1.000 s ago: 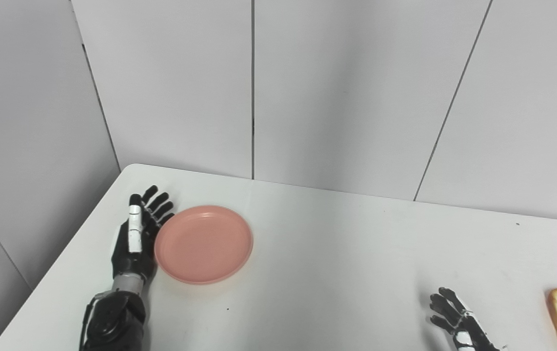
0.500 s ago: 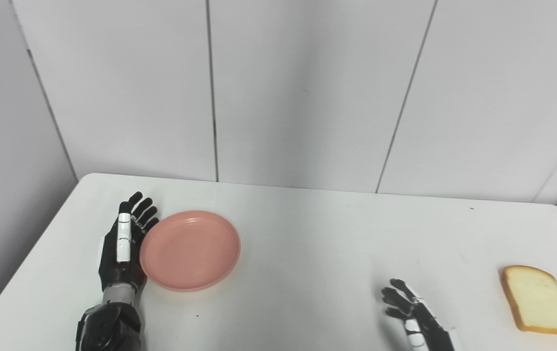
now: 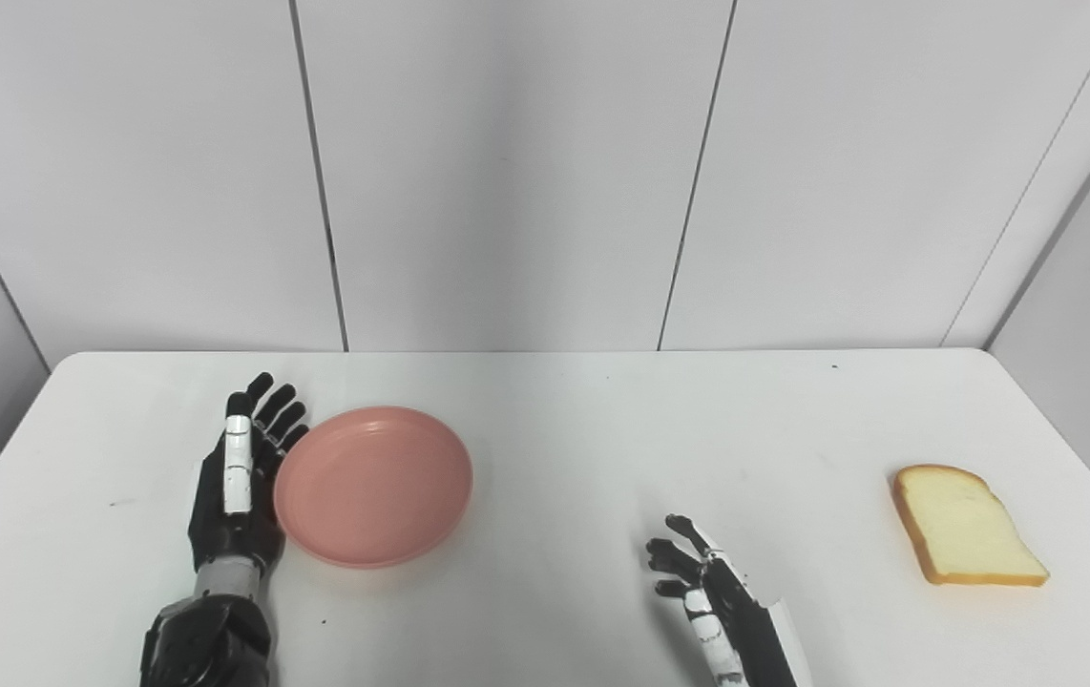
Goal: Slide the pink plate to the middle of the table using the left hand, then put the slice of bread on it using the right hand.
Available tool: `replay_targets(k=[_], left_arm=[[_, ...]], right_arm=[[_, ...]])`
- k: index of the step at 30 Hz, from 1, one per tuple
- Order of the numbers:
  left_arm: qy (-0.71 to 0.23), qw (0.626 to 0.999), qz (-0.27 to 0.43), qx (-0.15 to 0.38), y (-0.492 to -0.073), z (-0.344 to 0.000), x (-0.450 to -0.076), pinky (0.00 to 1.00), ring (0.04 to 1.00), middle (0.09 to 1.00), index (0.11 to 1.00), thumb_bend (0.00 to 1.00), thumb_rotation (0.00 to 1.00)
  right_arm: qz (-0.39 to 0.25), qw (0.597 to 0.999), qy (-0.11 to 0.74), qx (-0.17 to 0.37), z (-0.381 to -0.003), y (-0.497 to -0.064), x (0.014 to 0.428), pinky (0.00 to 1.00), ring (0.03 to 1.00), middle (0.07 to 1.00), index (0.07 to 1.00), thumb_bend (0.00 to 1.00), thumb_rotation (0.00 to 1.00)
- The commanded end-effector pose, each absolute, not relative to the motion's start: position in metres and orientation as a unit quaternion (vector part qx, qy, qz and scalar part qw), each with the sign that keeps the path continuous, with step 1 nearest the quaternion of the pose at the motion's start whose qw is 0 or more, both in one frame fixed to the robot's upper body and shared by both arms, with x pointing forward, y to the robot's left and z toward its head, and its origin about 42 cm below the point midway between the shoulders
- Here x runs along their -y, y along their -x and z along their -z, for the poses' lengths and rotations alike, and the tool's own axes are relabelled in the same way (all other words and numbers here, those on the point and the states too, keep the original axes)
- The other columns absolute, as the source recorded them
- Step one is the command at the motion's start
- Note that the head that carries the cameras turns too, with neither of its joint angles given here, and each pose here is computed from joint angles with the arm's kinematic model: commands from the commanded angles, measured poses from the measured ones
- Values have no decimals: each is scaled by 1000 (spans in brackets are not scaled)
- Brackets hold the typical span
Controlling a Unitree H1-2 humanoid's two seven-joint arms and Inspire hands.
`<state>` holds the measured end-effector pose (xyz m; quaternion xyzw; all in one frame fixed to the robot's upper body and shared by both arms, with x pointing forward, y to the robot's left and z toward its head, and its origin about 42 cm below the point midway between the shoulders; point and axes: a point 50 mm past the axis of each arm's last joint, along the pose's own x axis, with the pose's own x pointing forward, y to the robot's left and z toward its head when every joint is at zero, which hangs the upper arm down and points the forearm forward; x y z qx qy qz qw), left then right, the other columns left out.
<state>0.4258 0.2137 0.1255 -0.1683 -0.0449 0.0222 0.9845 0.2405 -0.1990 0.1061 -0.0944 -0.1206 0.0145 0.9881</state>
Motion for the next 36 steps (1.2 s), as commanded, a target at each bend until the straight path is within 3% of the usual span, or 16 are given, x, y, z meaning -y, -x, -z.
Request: replay_targets(k=[1,5,10,18,30,36], left_arm=[[176,984,-6,0,-419,-111,-196,861,858,853,843,794,809],[182,983,11,-6,-416,-109,-176,873,869,864,853,772,829],[194,981,18,-9,-410,-107,-149,838,840,828,822,817,785],[189,980,62,-13,-400,-104,-119,848,845,839,829,829,795],[164,980,107,-15,-395,-101,-108,835,839,842,830,806,812],[170,980,103,-16,-395,-102,-115,831,841,837,830,784,810]], right_arm=[[-8,989,82,120,-106,-238,191,717,770,780,864,621,1000],[-9,989,81,122,-107,-238,190,716,769,780,865,621,997],[-11,989,85,123,-108,-237,191,708,766,779,864,621,1000],[-9,988,89,124,-107,-238,188,701,762,773,855,616,1000],[-4,989,81,120,-105,-243,171,708,770,783,842,617,983],[17,983,125,135,-106,-242,168,717,796,843,857,637,1000]])
